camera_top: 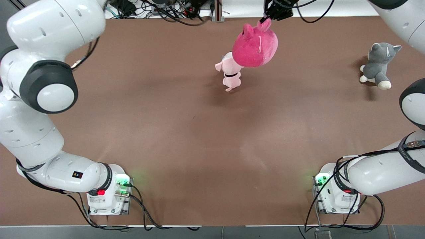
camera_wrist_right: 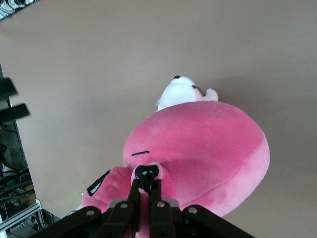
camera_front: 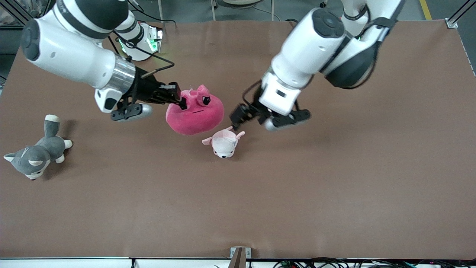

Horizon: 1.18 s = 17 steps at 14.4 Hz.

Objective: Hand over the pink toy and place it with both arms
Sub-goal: 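Grasp the pink plush with the right gripper while the left gripper releases, then carry the pink plush with the right gripper while the left gripper withdraws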

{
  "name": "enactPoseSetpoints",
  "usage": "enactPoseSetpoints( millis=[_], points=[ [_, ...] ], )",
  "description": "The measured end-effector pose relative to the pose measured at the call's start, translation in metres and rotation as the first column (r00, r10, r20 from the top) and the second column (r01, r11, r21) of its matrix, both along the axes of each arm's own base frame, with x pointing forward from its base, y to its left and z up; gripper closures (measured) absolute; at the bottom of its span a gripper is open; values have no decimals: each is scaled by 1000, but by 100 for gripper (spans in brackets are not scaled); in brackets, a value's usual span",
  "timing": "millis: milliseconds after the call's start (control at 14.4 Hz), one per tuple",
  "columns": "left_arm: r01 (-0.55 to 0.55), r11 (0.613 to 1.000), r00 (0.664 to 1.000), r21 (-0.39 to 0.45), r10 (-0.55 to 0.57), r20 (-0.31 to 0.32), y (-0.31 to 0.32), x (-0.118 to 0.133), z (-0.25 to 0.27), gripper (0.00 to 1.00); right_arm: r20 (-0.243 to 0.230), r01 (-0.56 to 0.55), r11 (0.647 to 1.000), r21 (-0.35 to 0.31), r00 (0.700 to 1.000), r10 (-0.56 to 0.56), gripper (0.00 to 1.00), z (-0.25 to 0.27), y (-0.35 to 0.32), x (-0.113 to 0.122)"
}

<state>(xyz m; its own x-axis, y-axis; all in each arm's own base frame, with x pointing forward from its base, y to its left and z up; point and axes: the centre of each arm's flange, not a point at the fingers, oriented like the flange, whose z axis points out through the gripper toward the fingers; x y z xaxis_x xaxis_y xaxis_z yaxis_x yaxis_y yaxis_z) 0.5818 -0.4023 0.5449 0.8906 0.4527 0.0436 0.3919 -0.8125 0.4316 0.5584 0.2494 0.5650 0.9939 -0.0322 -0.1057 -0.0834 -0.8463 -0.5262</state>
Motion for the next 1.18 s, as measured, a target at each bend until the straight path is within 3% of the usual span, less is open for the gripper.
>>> enactPoseSetpoints(
  millis=[139, 347, 554, 832, 1178],
  points=[
    [-21, 998, 1000, 52, 21, 1, 44, 25, -5, 0, 3, 17, 1000, -3, 1000, -17, 90, -2, -36, 12],
    [50, 984, 999, 170, -50, -2, 113, 55, -15, 0, -17, 25, 1000, -10, 1000, -26, 90, -14, -101, 29],
    [151, 942, 988, 299, -138, -66, 181, 71, -27, 0, -51, 52, 999, -10, 997, -52, 90, -51, -169, 50],
    [230, 895, 973, 383, -204, -106, 241, 75, -12, 0, -109, 93, 996, -5, 990, -93, 90, -109, -230, 69],
    [270, 864, 963, 425, -233, -139, 287, 63, 20, 0, -133, 64, 997, 37, 989, -58, 90, -157, -277, 75]
  ],
)
